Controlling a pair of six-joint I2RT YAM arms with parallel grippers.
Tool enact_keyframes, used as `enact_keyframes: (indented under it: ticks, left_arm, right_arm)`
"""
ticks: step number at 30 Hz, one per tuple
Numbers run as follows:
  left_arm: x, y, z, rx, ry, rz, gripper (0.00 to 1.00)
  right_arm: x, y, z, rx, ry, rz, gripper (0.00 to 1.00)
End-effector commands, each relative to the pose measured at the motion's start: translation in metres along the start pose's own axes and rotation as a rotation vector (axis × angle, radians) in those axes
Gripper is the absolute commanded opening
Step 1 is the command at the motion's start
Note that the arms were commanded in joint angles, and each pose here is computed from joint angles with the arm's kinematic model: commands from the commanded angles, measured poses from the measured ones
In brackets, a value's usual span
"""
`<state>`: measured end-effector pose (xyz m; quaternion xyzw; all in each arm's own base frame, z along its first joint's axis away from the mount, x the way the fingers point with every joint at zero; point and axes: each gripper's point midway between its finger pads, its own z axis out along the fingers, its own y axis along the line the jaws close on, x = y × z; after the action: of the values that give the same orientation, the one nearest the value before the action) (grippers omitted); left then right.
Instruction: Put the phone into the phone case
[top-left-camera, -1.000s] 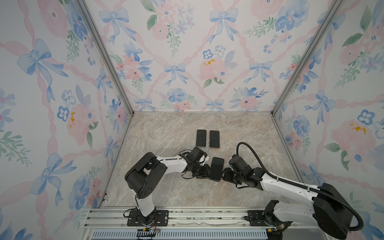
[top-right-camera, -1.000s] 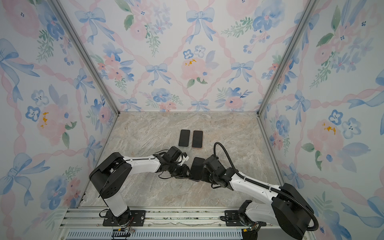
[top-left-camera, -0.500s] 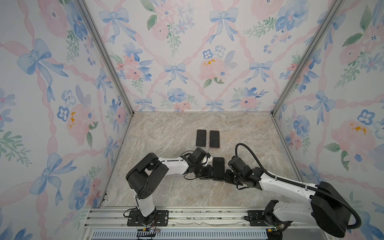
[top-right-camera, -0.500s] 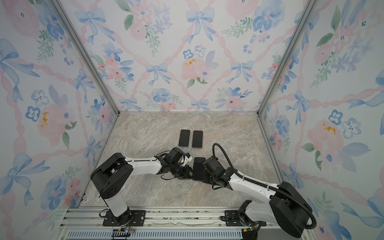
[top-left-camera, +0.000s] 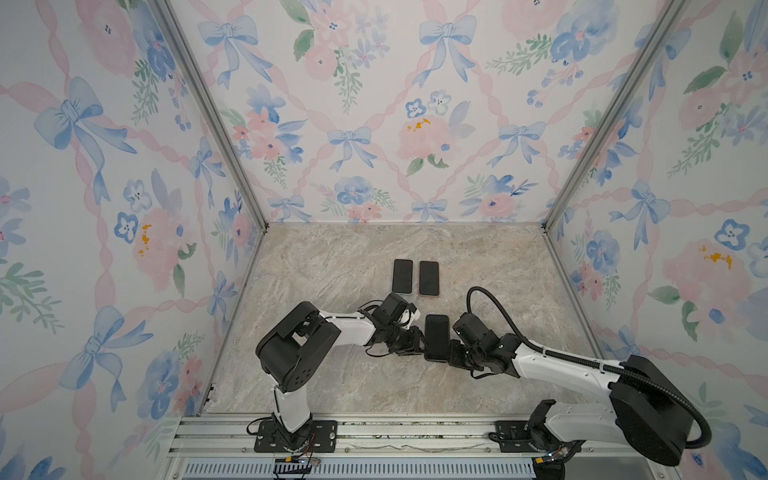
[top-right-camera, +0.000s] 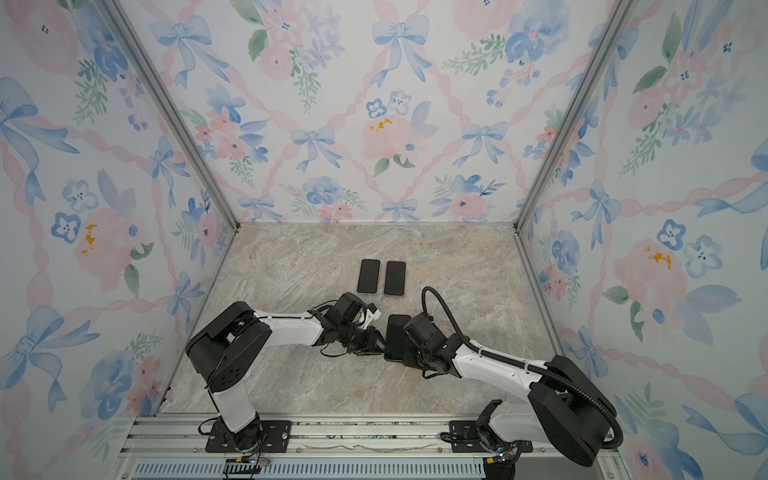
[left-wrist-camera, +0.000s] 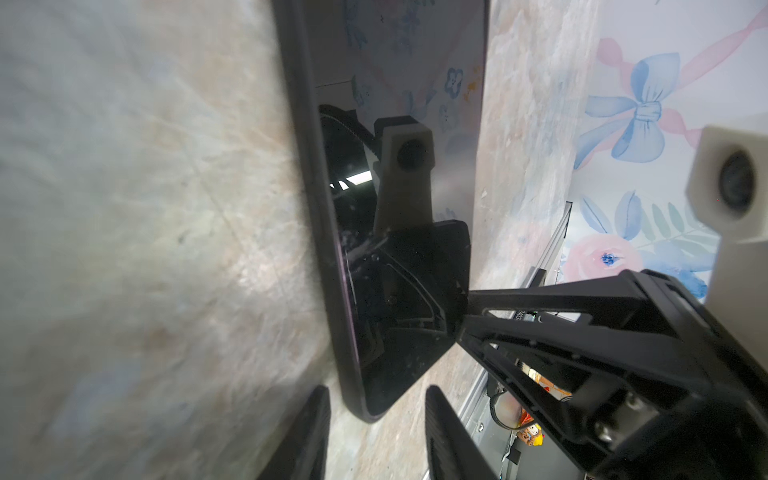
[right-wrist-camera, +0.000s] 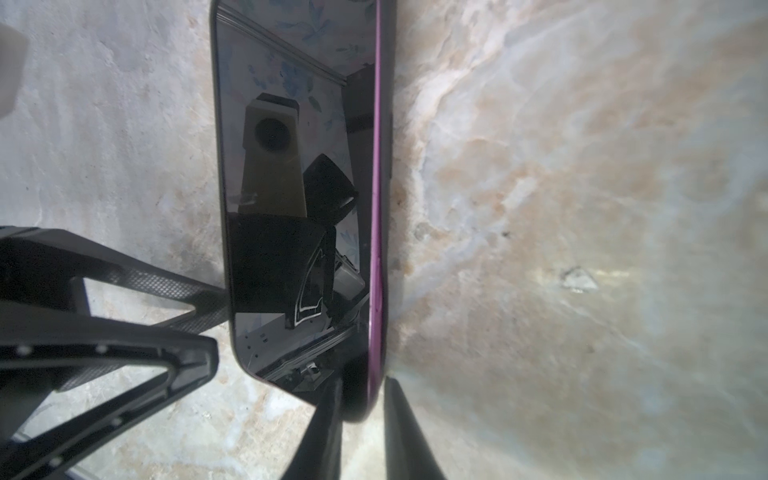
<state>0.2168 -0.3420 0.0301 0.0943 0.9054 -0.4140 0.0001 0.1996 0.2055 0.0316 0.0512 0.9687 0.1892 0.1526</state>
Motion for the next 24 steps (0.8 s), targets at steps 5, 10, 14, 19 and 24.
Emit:
enact_keyframes:
  ticks: [5, 10, 14, 19, 24]
  left_arm:
    - [0.013, 0.003, 0.011, 0.016, 0.039, -0.019, 0.39]
    - [0.014, 0.000, 0.011, 0.028, 0.038, -0.019, 0.38]
    - [0.015, -0.002, 0.012, 0.035, 0.042, -0.019, 0.37]
    - [0.015, -0.004, 0.013, 0.042, 0.043, -0.018, 0.37]
    - [0.015, -0.006, 0.015, 0.051, 0.045, -0.016, 0.37]
  right_arm:
    - [-0.001, 0.012, 0.005, -0.021, 0.013, -0.017, 0.18]
    - [0.004, 0.015, 0.011, -0.035, 0.034, -0.015, 0.15]
    - [0.009, 0.018, 0.017, -0.037, 0.052, -0.017, 0.14]
    - [0.016, 0.018, 0.025, -0.035, 0.074, -0.016, 0.13]
    - [0.021, 0.018, 0.032, -0.039, 0.094, -0.009, 0.11]
